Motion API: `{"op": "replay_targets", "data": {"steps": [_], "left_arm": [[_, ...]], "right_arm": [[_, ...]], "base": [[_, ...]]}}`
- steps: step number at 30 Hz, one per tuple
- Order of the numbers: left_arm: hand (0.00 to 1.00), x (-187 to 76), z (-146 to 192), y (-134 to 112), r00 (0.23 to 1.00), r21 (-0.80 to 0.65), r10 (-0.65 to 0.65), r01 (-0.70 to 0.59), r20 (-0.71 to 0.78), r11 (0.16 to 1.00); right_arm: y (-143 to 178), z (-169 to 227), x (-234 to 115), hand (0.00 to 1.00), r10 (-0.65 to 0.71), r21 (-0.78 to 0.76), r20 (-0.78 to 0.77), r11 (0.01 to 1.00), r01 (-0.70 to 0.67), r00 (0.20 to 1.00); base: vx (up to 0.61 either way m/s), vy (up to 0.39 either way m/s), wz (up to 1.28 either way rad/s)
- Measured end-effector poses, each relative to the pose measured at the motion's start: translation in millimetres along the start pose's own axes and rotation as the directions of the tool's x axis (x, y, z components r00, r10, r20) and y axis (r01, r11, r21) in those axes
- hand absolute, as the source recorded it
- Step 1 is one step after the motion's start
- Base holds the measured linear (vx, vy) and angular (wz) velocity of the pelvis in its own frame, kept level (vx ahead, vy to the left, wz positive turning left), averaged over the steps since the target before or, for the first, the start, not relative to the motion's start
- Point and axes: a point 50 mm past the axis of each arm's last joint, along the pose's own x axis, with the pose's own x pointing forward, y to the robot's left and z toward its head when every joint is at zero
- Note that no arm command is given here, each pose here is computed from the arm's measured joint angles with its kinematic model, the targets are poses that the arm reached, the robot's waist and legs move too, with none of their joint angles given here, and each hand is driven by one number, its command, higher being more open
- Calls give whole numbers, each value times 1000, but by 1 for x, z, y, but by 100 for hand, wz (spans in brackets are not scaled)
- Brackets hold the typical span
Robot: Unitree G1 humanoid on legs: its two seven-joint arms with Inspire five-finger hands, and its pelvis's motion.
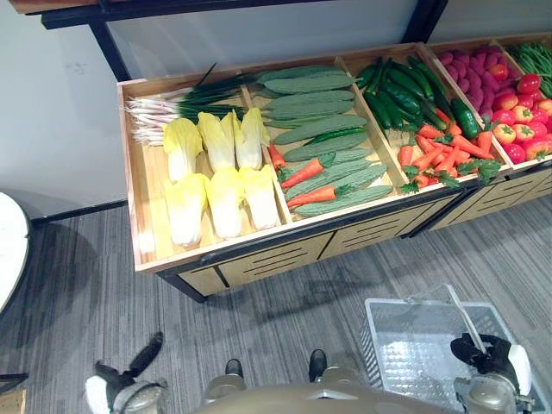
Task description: Pick vegetable in the basket
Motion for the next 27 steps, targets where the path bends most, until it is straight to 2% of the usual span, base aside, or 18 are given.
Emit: {"op": "replay_targets", "data": {"steps": [3,6,10,14,19,27], "left_arm": [[100,5,26,14,988,-97,140,-133,72,986],[100,3,53,23,962,-180,227,-199,153,963],[100,-4,89,35,912,-289,308,-228,270,930],[100,-17,123,37,840,-308,342,-222,421,925],[100,-28,142,23,830,-339,300,-143,471,930],[100,-62,158,-21,780,-231,-47,242,624,943]], "right_arm": [[7,-7,-2,0,26,11,-31,1000,-25,999],[9,-7,-2,0,35,18,-32,999,-34,999],[11,-4,-2,0,43,14,-22,999,-43,999],[14,0,-2,0,51,10,-5,999,-51,999],[20,9,-2,0,72,0,36,997,-72,997],[22,17,0,0,80,-12,64,997,-80,995]], "base": [[0,0,0],[0,0,0],[0,0,0],[0,0,0],[-20,7,-2],[-20,2,-2]]}}
